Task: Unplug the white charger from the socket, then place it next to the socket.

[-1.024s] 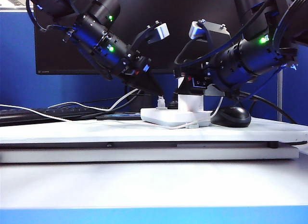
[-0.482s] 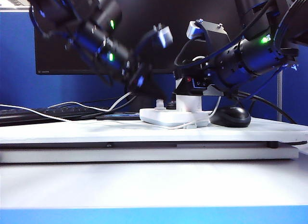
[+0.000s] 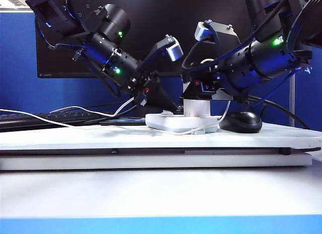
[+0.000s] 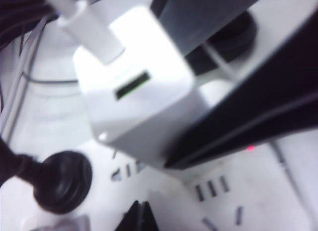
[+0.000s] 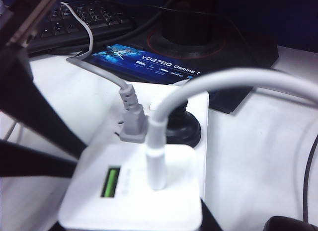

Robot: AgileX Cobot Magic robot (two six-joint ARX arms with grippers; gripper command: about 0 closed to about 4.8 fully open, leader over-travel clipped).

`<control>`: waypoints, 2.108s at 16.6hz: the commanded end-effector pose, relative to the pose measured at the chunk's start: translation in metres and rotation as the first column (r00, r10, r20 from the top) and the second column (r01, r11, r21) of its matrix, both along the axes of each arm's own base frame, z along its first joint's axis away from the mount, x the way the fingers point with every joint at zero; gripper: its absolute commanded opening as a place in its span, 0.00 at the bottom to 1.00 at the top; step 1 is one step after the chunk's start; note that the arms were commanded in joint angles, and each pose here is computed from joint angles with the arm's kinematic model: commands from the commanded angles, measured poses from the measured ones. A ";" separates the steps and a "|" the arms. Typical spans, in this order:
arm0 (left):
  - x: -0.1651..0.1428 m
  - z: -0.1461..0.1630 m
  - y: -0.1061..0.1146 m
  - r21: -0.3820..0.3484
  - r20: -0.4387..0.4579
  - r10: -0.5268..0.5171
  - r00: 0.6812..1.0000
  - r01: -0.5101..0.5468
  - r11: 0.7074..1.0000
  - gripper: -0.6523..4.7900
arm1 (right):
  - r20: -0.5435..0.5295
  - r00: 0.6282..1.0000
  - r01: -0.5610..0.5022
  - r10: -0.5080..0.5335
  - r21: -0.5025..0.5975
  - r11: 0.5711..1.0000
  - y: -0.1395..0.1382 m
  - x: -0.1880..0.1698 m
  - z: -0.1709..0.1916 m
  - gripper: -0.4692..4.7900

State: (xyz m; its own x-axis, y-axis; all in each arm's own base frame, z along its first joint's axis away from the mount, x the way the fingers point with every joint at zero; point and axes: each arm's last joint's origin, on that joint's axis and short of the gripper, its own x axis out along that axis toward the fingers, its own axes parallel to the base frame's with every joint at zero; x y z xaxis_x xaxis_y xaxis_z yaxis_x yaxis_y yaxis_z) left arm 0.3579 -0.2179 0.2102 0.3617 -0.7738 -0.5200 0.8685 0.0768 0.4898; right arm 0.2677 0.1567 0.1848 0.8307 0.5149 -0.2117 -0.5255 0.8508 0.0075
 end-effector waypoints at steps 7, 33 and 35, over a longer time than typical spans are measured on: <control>0.005 -0.018 -0.003 -0.038 -0.176 0.091 0.980 -0.099 0.994 0.11 | 0.024 0.998 -0.066 0.066 0.011 0.998 0.004 -0.001 0.004 0.10; 0.003 -0.032 -0.001 0.018 -0.250 0.102 0.963 -0.101 0.995 0.11 | 0.187 0.980 -0.082 0.073 0.038 0.996 0.004 -0.006 0.031 0.09; 0.003 -0.032 -0.001 0.018 -0.250 0.103 0.963 -0.102 0.995 0.11 | 0.161 0.985 -0.076 0.058 0.110 0.991 0.004 -0.006 0.033 0.09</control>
